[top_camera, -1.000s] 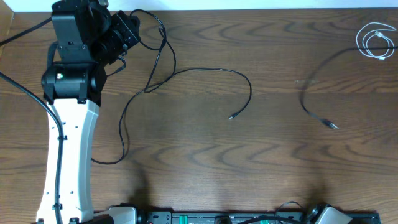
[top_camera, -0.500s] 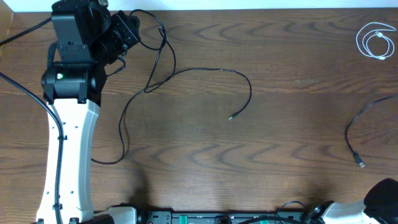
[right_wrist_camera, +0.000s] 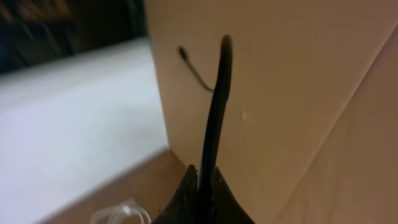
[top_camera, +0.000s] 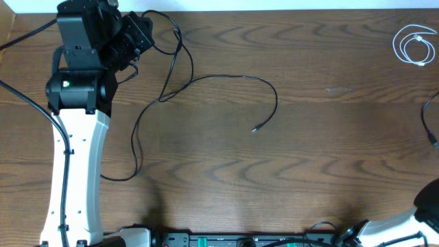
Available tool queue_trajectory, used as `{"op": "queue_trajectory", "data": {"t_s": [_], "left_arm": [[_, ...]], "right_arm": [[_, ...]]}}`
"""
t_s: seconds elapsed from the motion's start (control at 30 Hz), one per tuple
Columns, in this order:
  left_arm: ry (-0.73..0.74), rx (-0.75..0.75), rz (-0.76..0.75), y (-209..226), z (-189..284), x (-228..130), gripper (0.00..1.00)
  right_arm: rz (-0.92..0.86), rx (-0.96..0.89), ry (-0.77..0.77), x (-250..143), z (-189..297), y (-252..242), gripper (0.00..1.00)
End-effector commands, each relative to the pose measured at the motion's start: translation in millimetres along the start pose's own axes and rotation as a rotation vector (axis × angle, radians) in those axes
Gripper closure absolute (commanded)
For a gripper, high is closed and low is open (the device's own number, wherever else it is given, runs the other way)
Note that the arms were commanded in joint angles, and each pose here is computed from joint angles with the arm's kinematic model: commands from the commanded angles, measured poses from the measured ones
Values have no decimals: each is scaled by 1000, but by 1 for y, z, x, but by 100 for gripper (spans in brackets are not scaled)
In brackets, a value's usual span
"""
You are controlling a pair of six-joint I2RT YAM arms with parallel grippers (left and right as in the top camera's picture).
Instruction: Untangle cables
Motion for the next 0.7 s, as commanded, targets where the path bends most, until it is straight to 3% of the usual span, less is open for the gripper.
{"op": "queue_trajectory", "data": {"t_s": [0.0, 0.33, 0.53, 0.57, 0.63, 0.67], "left_arm": [[-20, -2, -21, -3, 2, 4, 93], [-19, -2, -21, -3, 2, 4, 93], [-14, 4, -19, -2, 2, 3, 93], [-12, 5, -18, -1, 2, 3, 92], [-9, 8, -17, -1, 2, 3, 92], [-8, 9, -16, -1, 2, 2, 93]], "right_arm": [[44, -23, 139, -33, -34, 2, 99], [-43, 22, 604, -146, -97, 23, 98], [-77, 51, 819, -203, -119, 36, 87], [-80, 70, 849, -213, -123, 40, 77], [-87, 127, 890, -226, -129, 48, 41], [-80, 163, 908, -232, -130, 52, 27]]}}
Point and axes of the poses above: each gripper's point midway between its finger pads, its own z axis back along the fingers, its own y axis along the line the jaws close on, x = y × z, the point moved 8 cm from there along z, back along the fingers, and after that the axes turned 12 degrees about z, right-handed, at the moved point
